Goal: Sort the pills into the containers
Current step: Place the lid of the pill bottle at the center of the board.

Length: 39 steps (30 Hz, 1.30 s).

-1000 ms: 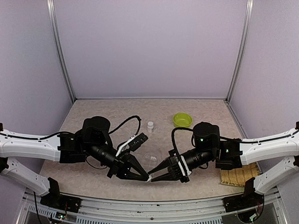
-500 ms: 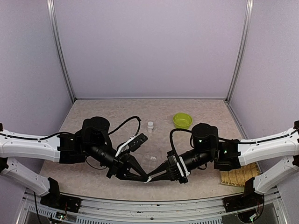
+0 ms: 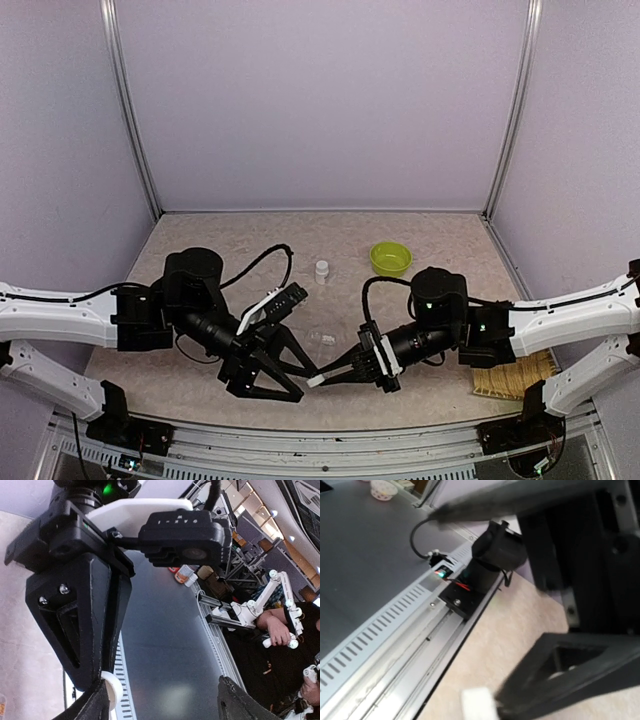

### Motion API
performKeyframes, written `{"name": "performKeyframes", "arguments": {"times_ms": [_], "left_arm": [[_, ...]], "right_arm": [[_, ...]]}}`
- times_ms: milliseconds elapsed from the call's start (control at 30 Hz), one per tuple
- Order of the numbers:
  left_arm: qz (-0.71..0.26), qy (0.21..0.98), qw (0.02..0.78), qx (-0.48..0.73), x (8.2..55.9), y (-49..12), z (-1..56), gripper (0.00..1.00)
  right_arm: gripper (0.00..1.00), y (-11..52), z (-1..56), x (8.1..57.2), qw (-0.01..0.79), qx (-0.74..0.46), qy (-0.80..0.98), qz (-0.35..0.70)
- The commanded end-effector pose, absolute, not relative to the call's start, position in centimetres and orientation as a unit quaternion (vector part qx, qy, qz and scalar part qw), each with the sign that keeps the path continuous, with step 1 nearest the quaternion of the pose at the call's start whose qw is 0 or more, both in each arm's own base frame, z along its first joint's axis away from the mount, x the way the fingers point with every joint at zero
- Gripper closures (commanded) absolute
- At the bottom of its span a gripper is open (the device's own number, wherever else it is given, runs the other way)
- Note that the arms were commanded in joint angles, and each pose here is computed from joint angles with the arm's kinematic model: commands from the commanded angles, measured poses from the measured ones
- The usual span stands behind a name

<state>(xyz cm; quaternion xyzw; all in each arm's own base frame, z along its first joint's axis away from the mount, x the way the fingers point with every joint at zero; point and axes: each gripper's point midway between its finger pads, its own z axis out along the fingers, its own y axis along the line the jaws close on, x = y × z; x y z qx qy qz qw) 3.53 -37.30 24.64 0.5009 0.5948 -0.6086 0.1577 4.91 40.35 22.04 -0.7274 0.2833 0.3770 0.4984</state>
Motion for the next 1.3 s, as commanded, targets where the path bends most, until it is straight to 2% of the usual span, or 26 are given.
{"name": "performKeyframes", "arguments": {"times_ms": [0, 200, 233, 567, 800, 1067, 1267], "left_arm": [[-0.57, 0.633, 0.25, 0.461, 7.9, -36.7, 25.5, 0.2], [-0.513, 0.691, 0.328, 0.389, 12.9, -34.6, 25.2, 0.02], [-0.506, 0.699, 0.341, 0.373, 13.7, -34.0, 25.3, 0.01], [-0.368, 0.773, 0.459, 0.237, 20.2, -28.0, 24.1, 0.01], [-0.353, 0.79, 0.465, 0.186, 20.8, -25.9, 23.2, 0.01], [-0.342, 0.799, 0.464, 0.17, 21.0, -25.2, 22.3, 0.01], [-0.325, 0.808, 0.464, 0.163, 21.7, -25.1, 21.6, 0.01]], "right_arm": [[0.99, 40.1, 24.2, 3.7, 0.5, -0.708, 0.282, 0.411], [0.98, 40.1, 24.1, 5.2, 0.479, -0.677, 0.36, 0.428], [0.98, 40.0, 24.1, 5.5, 0.478, -0.668, 0.374, 0.431], [0.99, 40.0, 23.2, 12.0, 0.452, -0.558, 0.535, 0.447], [0.99, 39.4, 20.6, 18.1, 0.413, -0.467, 0.646, 0.441], [0.97, 38.4, 17.8, 22.5, 0.374, -0.394, 0.723, 0.427], [0.94, 37.8, 14.1, 25.4, 0.315, -0.335, 0.786, 0.413]]}}
